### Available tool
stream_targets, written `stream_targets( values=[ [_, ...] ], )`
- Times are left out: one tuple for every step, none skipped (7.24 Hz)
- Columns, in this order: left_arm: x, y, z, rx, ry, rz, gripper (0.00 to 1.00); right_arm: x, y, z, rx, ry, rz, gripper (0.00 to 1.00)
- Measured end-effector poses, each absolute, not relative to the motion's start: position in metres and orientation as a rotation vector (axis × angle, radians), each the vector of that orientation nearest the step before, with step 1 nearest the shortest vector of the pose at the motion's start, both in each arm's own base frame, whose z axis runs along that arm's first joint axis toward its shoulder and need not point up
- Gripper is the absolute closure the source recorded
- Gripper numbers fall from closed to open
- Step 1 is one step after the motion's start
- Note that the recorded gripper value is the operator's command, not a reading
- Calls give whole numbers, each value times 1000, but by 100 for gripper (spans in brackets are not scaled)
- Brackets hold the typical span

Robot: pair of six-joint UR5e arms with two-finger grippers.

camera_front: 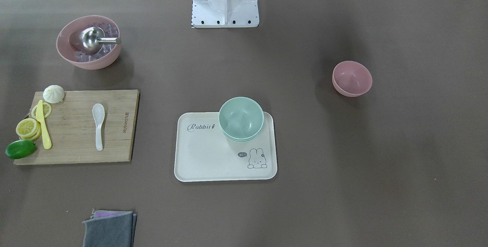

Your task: Stack pink bowl on green and place spoon

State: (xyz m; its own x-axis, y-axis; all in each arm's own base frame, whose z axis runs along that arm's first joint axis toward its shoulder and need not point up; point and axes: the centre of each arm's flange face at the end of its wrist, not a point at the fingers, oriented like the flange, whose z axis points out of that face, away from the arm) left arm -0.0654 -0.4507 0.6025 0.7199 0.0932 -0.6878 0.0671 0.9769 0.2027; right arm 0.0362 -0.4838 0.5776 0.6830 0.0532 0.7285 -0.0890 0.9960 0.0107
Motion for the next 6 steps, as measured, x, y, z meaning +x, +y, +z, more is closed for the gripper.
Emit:
stream_targets(
  values=[
    [-65, -451, 603, 229, 769, 12, 2, 36, -484, 578, 44, -818, 80, 0],
    [-65, -452, 600, 233, 780, 5, 2, 36, -484, 578, 42, -824, 80, 0],
    [-62, -457, 591, 228, 811, -22, 2, 35, -483, 576, 43, -836, 78, 0],
    [-54, -465, 574, 203, 863, -78, 2, 34, -483, 573, 46, -843, 75, 0],
    [-37, -470, 553, 169, 915, -126, 2, 34, -483, 571, 50, -845, 73, 0],
    [-14, -472, 531, 143, 946, -141, 2, 33, -484, 570, 53, -846, 70, 0]
  ],
)
